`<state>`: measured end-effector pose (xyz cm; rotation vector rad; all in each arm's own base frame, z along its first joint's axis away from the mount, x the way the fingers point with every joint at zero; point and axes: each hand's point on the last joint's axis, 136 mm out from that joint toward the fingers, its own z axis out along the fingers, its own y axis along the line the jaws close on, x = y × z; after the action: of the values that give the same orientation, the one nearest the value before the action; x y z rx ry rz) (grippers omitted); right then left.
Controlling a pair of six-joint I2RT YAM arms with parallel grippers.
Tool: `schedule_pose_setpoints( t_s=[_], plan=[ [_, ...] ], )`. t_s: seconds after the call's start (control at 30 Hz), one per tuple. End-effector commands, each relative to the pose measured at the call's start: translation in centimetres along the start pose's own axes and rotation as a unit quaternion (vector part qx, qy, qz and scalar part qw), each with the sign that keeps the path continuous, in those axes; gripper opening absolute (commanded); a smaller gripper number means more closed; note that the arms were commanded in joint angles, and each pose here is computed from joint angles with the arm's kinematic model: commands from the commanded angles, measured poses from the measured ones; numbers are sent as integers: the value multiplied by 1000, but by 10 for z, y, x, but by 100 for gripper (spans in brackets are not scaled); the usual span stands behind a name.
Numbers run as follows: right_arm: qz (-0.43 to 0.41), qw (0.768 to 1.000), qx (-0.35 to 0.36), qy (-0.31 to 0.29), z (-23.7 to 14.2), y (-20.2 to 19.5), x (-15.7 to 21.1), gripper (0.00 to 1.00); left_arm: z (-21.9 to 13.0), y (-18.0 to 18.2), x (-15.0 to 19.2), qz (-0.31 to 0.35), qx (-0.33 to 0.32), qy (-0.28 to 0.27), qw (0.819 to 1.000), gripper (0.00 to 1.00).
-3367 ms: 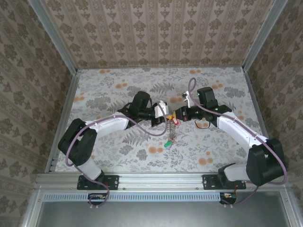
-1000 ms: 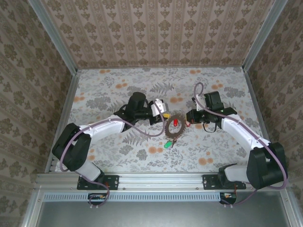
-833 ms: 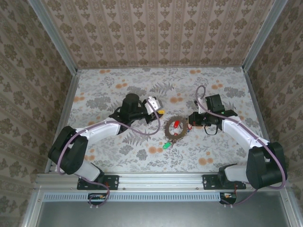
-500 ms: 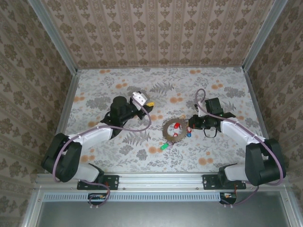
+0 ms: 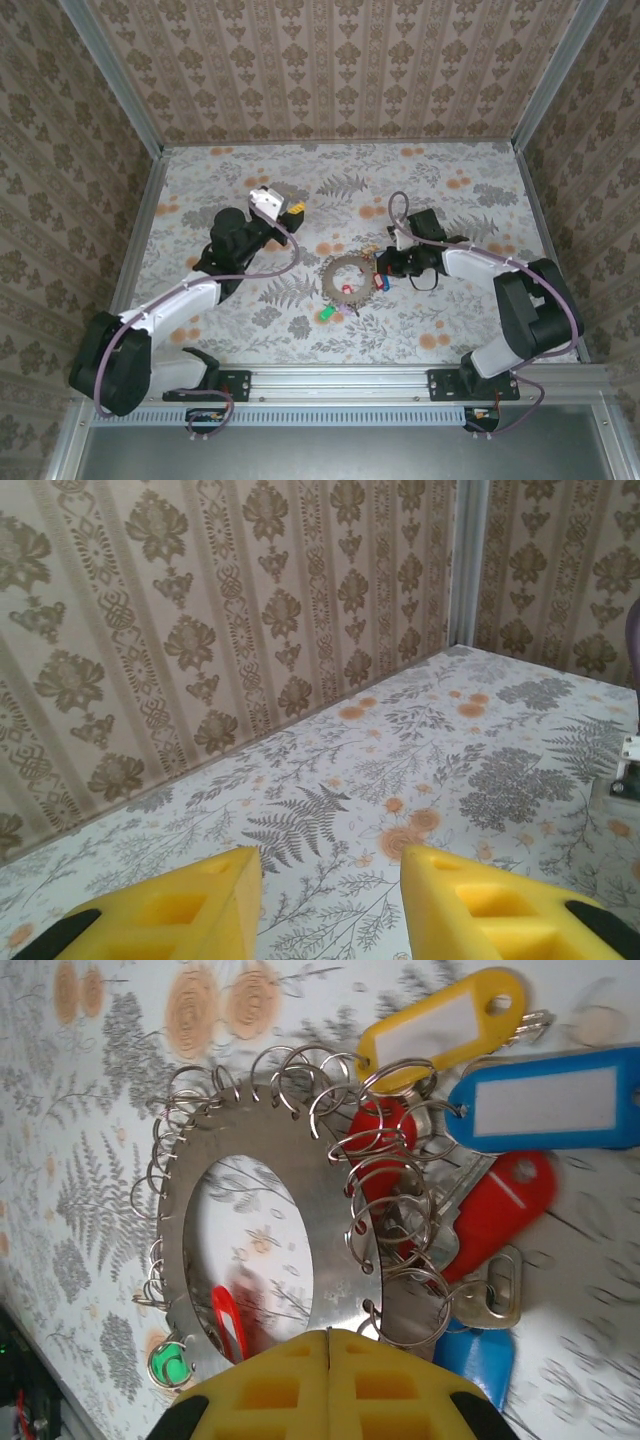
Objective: Put the keys on the keyring
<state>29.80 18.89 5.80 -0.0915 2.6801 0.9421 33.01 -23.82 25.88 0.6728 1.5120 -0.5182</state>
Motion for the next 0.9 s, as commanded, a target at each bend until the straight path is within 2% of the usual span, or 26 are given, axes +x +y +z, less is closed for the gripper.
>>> schedule_pose_setpoints(
  t_s=[0.0,0.2,0.37,0.47,0.53,0.63,0.77,0.87],
  plan=[
    [-9,1000,-20,-17,-1,16,-20,0,-8,6,2,-19,-16,5,1000,41],
    [-29,996,81,24,-7,-21,2,0,-16,9,5,-12,-28,13,999,43],
    [-17,989,143,24,-14,-45,0,9,-19,10,8,-11,-29,15,999,44],
    [-15,978,206,20,-22,-62,-8,27,-22,12,6,-10,-34,15,999,44],
    [-21,966,258,17,-30,-78,-14,29,-24,14,6,-8,-40,16,999,45],
    [-20,960,280,11,-36,-90,-18,29,-29,19,7,-5,-54,18,998,47],
    [-35,966,250,-52,-45,-75,-32,32,-36,24,12,-2,-71,26,997,51],
    [-44,954,266,-135,-69,-71,-49,35,-41,27,16,-1,-82,37,996,57]
  ],
)
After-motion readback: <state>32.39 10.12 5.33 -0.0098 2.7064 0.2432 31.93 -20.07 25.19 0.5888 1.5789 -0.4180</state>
